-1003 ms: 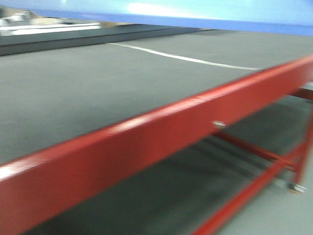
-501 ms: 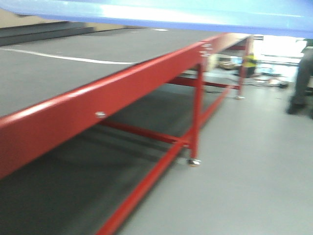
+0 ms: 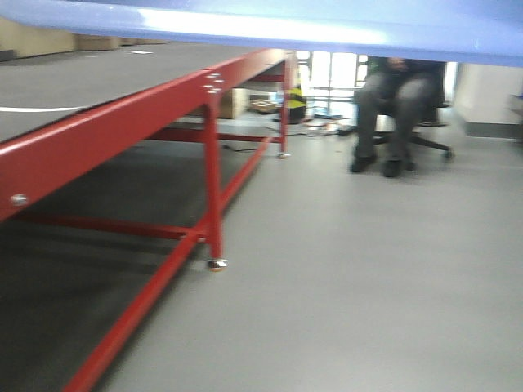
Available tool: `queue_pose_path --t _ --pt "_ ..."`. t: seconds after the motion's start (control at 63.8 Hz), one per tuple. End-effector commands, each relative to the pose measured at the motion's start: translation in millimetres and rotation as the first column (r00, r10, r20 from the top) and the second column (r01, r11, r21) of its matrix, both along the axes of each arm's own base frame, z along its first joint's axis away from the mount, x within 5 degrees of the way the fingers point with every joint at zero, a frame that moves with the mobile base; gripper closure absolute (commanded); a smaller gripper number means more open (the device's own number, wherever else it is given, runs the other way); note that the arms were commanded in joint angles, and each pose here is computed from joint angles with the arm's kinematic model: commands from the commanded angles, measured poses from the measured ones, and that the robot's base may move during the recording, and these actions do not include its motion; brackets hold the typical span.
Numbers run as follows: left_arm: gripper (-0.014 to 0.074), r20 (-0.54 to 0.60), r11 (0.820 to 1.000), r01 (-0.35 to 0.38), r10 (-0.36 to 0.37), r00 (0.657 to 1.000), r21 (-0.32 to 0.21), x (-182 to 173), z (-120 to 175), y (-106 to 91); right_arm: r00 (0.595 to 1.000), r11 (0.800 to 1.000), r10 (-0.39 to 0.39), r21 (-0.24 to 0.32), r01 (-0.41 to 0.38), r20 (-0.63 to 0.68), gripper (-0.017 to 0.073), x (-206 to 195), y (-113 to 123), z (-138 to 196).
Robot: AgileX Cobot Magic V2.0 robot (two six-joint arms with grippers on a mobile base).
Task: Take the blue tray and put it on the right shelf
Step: 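Carry the tray in both grippers while driving toward the shelving rack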
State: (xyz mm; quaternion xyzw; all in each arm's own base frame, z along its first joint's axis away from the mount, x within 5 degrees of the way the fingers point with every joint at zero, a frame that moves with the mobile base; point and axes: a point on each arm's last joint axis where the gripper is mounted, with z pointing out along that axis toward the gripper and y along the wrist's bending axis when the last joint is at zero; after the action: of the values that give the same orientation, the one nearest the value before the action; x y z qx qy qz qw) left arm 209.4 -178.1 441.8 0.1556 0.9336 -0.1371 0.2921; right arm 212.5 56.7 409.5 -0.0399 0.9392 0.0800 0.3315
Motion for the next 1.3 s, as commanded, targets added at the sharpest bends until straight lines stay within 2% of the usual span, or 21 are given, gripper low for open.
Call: queue_pose_path --t 0.0,1.066,1.285 --pt "0.0642 -0.018 0.999 0.046 -0.045 0.999 0.011 -15.7 10.4 6.0 0.993 0.999 0.032 0.018 -0.035 0.116 0.0502 -1.3 1.9 16.7" --pt "0.0642 -0.020 0.999 0.047 -0.047 0.999 0.008 -15.9 10.4 5.8 0.993 0.999 0.032 0.018 -0.035 0.116 0.0502 -1.3 1.9 16.7" --pt "0.0642 -0.041 0.998 0.061 -0.061 0.997 -0.017 -18.0 10.3 3.4 0.993 0.999 0.032 0.018 -0.035 0.116 0.0502 -1.3 1.9 16.7"
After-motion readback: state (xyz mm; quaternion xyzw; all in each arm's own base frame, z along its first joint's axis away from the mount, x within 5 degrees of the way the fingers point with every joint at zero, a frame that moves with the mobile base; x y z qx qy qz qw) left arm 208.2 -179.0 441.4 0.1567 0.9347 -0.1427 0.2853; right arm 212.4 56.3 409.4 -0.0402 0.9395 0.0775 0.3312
